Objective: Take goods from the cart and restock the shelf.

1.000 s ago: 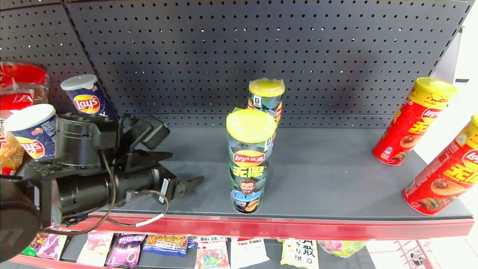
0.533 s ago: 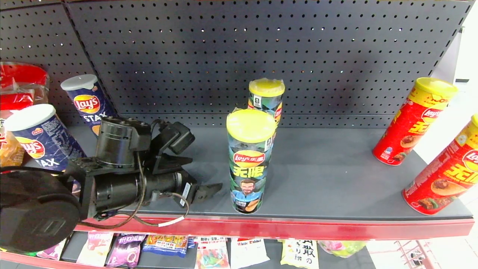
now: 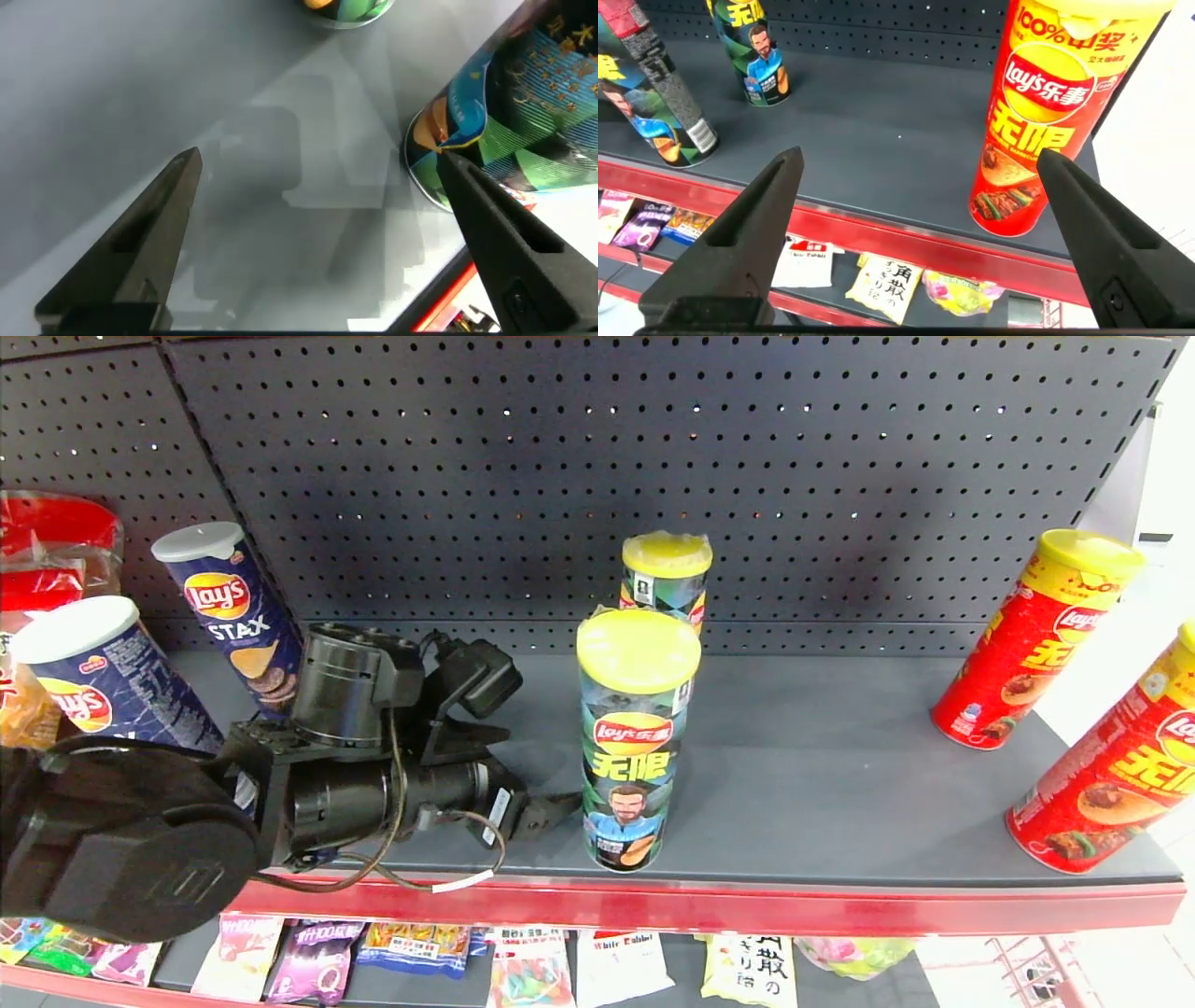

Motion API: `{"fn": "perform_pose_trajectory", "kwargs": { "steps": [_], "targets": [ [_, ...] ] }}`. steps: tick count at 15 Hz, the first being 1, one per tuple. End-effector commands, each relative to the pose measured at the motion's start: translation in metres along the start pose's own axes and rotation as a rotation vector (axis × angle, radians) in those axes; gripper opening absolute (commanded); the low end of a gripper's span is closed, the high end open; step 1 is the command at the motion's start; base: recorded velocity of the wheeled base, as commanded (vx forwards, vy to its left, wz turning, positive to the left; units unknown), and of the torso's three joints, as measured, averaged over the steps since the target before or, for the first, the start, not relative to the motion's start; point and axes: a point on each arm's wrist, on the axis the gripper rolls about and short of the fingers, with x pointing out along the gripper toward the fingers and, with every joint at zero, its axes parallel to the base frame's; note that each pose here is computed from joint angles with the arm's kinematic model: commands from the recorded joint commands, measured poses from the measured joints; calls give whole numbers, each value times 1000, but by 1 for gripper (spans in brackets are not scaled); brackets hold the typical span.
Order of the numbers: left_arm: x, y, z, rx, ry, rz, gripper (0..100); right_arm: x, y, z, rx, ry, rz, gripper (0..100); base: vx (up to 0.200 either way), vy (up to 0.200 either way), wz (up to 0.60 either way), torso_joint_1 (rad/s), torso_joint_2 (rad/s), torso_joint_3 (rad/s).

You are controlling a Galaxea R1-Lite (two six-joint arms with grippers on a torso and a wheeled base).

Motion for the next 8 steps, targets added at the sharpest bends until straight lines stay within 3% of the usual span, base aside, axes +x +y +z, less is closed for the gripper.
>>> {"fn": "perform_pose_trajectory", "kwargs": {
  "steps": [1, 5, 8],
  "targets": [
    [7, -2, 2, 4, 1, -9, 100, 1, 0, 0, 0, 4, 0, 100, 0, 0, 0, 0, 0, 0],
    [10, -2, 2, 3, 5, -9, 100, 1, 0, 0, 1, 3, 0, 100, 0, 0, 0, 0, 0, 0],
    [-11, 0, -3, -38, -3, 21, 100, 1, 0, -4, 19, 15, 10, 100, 0, 0, 0, 0, 0, 0]
  ]
}}
